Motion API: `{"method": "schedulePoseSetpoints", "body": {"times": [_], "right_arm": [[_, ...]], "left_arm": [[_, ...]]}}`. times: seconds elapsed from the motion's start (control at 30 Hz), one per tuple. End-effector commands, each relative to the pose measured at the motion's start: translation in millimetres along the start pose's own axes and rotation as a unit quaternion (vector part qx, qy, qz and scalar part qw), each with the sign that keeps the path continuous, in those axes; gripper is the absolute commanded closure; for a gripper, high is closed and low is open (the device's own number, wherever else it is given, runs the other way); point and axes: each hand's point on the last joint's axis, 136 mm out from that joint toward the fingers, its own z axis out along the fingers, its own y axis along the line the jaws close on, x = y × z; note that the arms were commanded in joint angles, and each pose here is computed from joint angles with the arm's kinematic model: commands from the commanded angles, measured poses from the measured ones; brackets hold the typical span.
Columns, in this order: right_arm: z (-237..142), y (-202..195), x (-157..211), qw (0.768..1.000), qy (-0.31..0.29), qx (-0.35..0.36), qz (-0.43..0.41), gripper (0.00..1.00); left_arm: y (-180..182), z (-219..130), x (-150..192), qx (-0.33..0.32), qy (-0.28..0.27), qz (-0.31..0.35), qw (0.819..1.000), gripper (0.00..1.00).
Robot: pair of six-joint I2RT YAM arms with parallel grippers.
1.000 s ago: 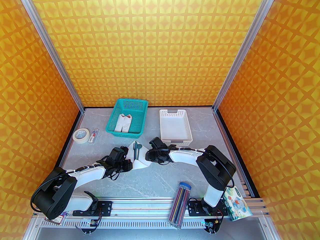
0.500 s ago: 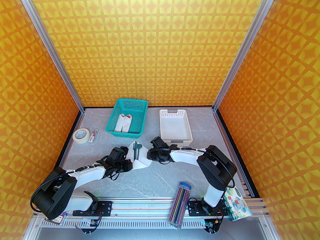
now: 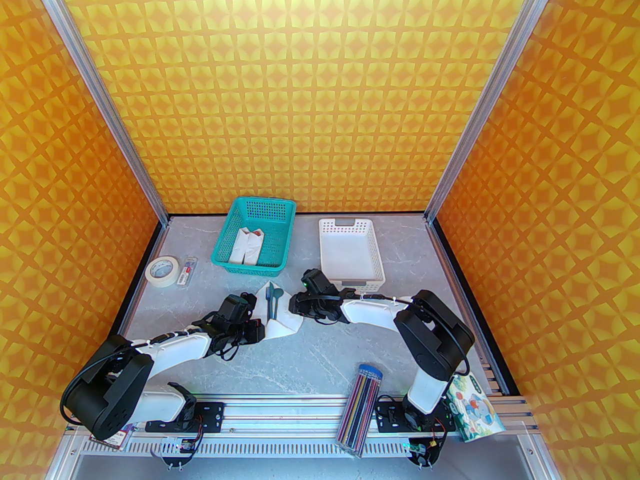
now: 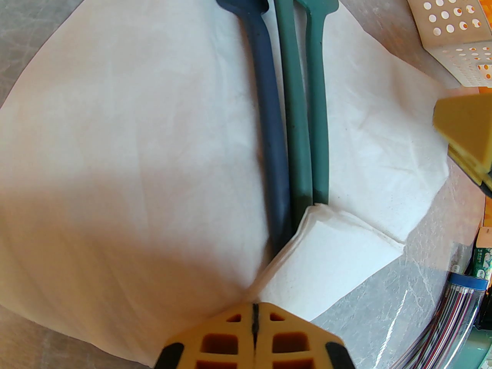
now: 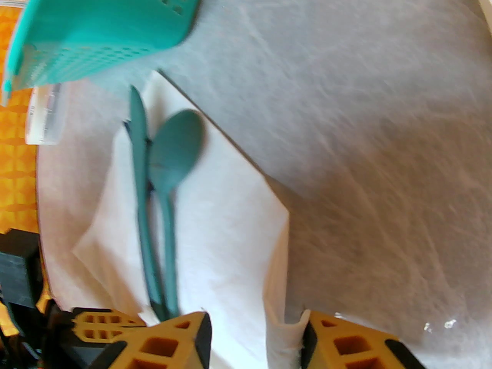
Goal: Place the utensils on the paper napkin and roll it up
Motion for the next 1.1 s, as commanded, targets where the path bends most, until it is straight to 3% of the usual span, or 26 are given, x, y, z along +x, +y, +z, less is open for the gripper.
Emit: {"method": "schedulePoseSetpoints", "body": {"times": [0.0, 0.43, 1.07], "right_arm": [[-5, 13, -9, 0.999, -0.013, -0.038, 0.009, 0.57], [2, 14, -11, 0.997, -0.017, -0.07, 0.033, 0.44], [0, 4, 12, 0.995, 0.02, -0.075, 0.069, 0.48]], "left_arm": [[20, 1, 20, -0.042, 0.036, -0.006, 0.998, 1.0], [19, 1, 20, -0.044, 0.036, -0.005, 0.998, 1.0], [21, 1, 20, -0.047, 0.037, -0.003, 0.998, 1.0]]}}
